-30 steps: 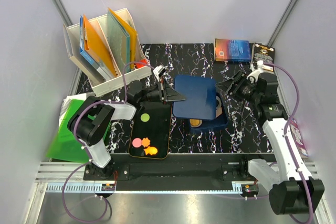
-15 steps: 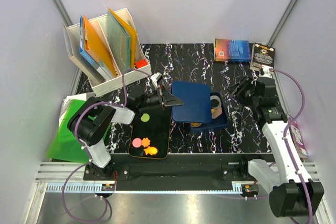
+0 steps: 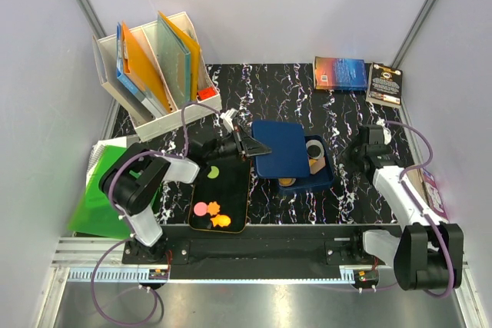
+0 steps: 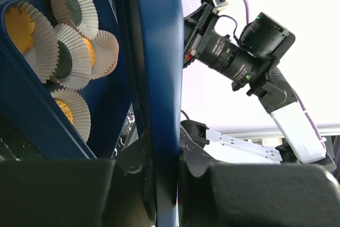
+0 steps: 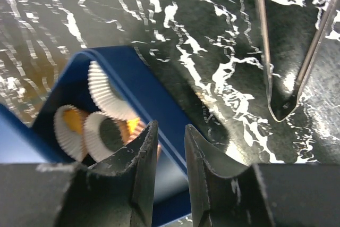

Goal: Pack the cookies

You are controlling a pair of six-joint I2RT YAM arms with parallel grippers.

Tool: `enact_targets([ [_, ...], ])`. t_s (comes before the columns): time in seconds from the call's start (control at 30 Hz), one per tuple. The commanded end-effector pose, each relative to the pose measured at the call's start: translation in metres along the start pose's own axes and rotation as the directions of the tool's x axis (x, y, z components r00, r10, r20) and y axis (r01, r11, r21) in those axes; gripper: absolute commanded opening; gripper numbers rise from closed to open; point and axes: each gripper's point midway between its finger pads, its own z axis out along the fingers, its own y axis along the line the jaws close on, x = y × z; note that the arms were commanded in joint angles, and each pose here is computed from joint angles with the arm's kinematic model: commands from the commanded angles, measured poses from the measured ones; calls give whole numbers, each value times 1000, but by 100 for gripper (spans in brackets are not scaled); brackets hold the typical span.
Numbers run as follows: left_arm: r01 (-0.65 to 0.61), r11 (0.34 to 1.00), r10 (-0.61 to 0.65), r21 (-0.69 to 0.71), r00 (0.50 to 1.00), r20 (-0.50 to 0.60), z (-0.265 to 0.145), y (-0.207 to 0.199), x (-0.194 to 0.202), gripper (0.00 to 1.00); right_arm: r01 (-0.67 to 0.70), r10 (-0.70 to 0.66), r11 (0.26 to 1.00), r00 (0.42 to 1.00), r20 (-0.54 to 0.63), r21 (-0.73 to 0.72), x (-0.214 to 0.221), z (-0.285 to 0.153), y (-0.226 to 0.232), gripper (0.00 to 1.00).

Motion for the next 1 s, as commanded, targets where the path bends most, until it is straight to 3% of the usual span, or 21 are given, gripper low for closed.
enact_targets([
  [0.0, -58, 995, 56, 81, 998, 36, 15, -18, -12, 0, -11, 10, 999, 999, 34, 30, -4, 11, -6, 34],
  [0.37, 5, 1000, -4, 29, 999, -38, 29, 10, 11, 0, 3, -1, 1000, 997, -71, 28, 28, 34, -18, 34],
  [0.83, 33, 958, -75, -284, 988, -138, 27, 71, 27, 11, -1, -6, 999, 986, -169, -40, 51, 38, -12, 33],
  [0.97, 42, 957, -80, -286, 989, -123, 24, 68, 21, 0, 3, -10, 999, 987, -160, -44, 50, 36, -12, 32],
])
